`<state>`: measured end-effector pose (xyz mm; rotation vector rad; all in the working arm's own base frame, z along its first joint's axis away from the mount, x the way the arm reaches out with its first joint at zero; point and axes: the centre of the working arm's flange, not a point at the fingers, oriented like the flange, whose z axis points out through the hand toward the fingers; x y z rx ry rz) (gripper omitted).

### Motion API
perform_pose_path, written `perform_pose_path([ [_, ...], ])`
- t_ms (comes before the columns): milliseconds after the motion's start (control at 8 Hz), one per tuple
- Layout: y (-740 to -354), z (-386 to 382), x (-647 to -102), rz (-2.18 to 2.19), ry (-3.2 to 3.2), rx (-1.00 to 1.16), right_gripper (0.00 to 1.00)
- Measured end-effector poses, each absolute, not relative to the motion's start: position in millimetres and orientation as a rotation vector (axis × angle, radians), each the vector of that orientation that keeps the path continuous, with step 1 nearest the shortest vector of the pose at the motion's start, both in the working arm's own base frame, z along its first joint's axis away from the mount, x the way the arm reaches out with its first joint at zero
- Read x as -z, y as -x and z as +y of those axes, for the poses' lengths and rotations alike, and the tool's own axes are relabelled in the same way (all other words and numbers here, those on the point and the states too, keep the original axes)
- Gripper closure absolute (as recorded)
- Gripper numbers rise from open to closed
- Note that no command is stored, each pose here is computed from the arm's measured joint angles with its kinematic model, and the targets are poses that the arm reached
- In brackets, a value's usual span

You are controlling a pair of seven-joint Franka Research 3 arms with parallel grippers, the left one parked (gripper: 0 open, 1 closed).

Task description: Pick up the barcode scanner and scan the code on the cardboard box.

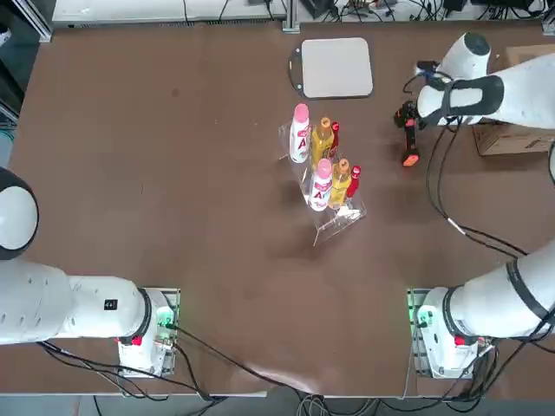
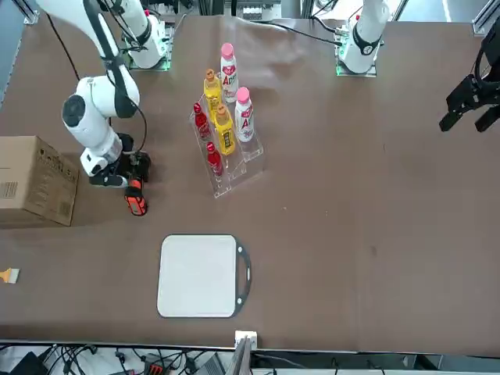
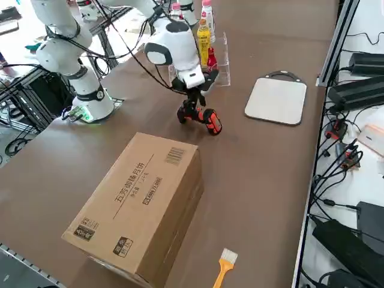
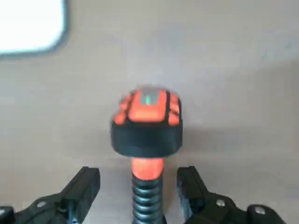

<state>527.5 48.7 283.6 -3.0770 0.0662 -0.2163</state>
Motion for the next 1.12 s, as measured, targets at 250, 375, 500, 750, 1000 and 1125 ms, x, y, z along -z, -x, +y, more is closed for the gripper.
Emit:
perform_pose_path([
  [250,-538.6,47.3,-373.1,0.063,3.072,0.191,0.00],
  [375,-543.6,40.3,-426.9,0.078,3.073,0.126,0.00],
  [500,-549.0,28.7,-481.7,0.100,3.072,0.075,0.00],
  [750,-558.6,-2.9,-571.5,0.159,3.067,0.084,0.00],
  [1000,-565.8,-26.5,-611.5,0.202,3.070,0.052,0.00],
  [1125,-569.7,-35.6,-617.3,0.220,3.082,0.022,0.00],
])
